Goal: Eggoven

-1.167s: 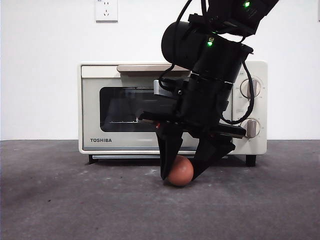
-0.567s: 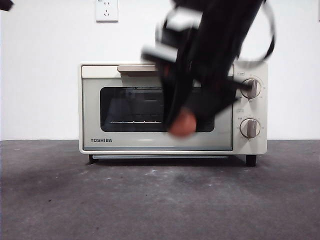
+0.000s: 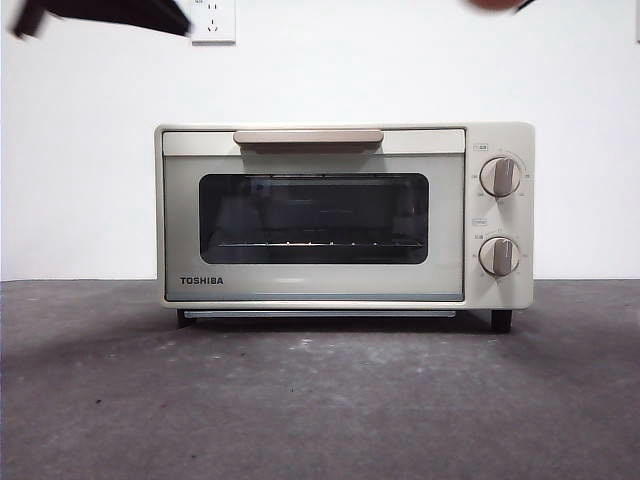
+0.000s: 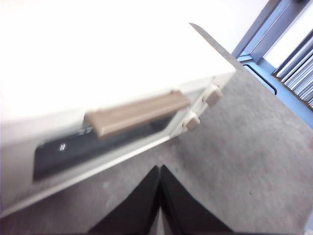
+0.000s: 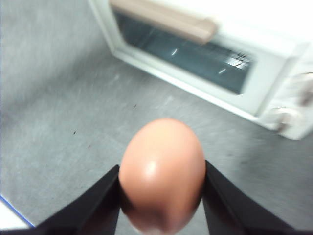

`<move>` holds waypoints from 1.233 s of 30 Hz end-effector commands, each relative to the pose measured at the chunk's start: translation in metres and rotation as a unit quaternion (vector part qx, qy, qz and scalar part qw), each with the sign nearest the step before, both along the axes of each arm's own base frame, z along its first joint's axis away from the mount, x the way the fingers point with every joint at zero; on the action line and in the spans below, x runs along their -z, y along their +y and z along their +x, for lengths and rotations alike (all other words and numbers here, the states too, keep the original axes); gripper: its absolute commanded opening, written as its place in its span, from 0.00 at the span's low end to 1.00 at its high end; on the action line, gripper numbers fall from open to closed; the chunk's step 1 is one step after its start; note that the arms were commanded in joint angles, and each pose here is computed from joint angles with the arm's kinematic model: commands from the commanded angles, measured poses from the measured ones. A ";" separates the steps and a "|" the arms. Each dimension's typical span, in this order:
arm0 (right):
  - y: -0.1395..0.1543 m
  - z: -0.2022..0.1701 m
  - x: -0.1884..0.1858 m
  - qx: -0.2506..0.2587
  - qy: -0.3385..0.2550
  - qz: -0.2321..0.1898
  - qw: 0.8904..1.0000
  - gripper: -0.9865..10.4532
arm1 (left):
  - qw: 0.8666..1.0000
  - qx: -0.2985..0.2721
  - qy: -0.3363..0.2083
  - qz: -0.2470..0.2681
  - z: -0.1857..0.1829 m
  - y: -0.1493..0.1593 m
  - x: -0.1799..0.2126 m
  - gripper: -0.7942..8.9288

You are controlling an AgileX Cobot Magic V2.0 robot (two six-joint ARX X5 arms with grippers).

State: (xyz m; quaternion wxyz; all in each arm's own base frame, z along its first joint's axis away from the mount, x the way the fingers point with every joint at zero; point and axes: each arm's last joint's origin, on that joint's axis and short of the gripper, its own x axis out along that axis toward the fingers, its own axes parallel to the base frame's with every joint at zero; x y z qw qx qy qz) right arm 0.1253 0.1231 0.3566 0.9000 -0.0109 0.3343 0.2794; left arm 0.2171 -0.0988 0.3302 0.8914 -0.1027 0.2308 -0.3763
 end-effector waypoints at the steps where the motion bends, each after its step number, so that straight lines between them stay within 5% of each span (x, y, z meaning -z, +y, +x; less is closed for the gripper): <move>1: -0.009 -0.010 -0.011 0.000 -0.025 0.011 1.000 0.09 | 1.000 0.000 -0.007 0.005 0.021 -0.015 -0.004 0.09; 15: -0.041 -0.041 -0.028 0.011 -0.074 0.051 0.996 0.09 | 0.998 0.004 0.002 0.061 0.089 -0.066 0.015 0.09; 28: -0.046 -0.044 -0.029 0.022 -0.082 0.049 0.995 0.09 | 0.994 0.013 0.023 0.102 0.097 -0.083 0.041 0.09; 37: -0.046 -0.044 -0.029 0.022 -0.083 0.051 0.995 0.09 | 0.984 0.082 0.068 0.144 0.073 -0.105 0.052 0.09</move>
